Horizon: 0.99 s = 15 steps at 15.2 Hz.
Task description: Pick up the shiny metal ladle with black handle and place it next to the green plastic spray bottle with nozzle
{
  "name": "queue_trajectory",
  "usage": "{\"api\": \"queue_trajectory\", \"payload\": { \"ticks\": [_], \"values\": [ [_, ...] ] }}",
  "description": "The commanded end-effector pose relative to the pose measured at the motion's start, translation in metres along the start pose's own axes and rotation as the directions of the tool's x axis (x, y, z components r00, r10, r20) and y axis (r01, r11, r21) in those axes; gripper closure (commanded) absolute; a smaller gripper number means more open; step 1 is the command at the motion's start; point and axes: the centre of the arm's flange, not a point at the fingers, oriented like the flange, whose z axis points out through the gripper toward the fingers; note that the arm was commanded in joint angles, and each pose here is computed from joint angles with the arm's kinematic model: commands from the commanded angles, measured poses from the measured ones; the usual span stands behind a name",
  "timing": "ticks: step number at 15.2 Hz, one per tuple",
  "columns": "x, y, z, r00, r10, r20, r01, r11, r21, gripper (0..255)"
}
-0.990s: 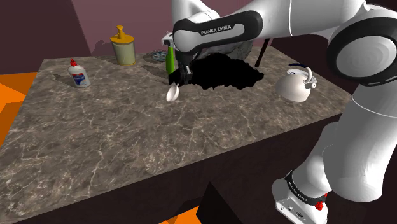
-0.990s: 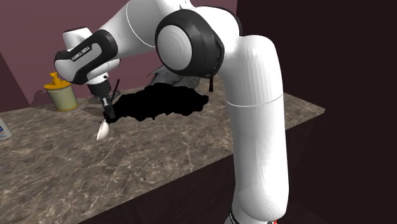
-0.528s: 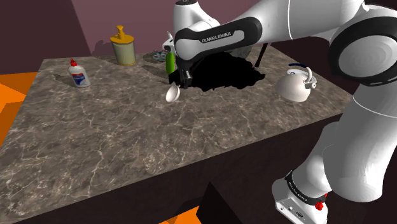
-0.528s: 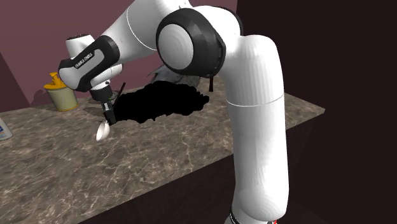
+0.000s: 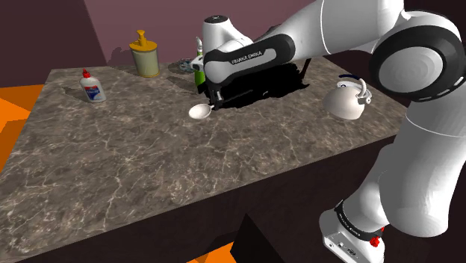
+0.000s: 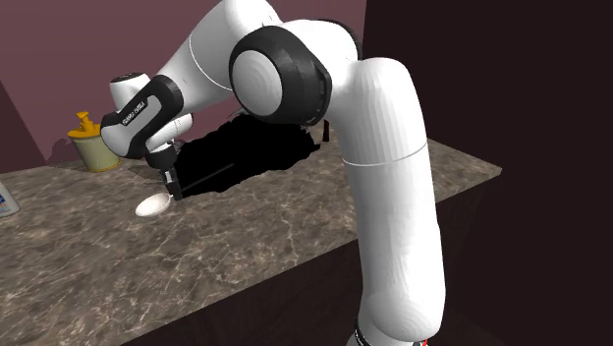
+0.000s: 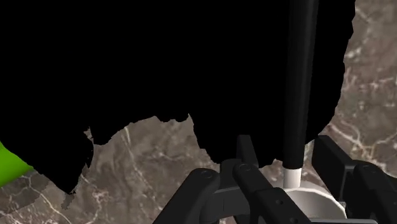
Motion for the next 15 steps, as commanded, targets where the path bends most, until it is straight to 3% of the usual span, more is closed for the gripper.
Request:
{"api": "queue_trajectory", "payload": {
  "ticks": [1,8,9,13,14,15],
  "values": [
    [-0.002,-0.005,0.030,1.000,-0.007,0.027,0.006,0.999,0.033,255],
    [-0.002,-0.005,0.030,1.000,-0.007,0.027,0.006,0.999,0.033,255],
    [0.002,-0.004,0.030,1.000,-0.006,0.027,0.006,0.999,0.033,0],
    [-0.013,-0.007,0.029,1.000,-0.007,0.025,0.006,0.999,0.033,0],
    [-0.002,-0.005,0.030,1.000,-0.007,0.027,0.006,0.999,0.033,0],
    [-0.002,-0.005,0.017,1.000,-0.007,0.027,0.006,0.999,0.033,0]
  ]
}}
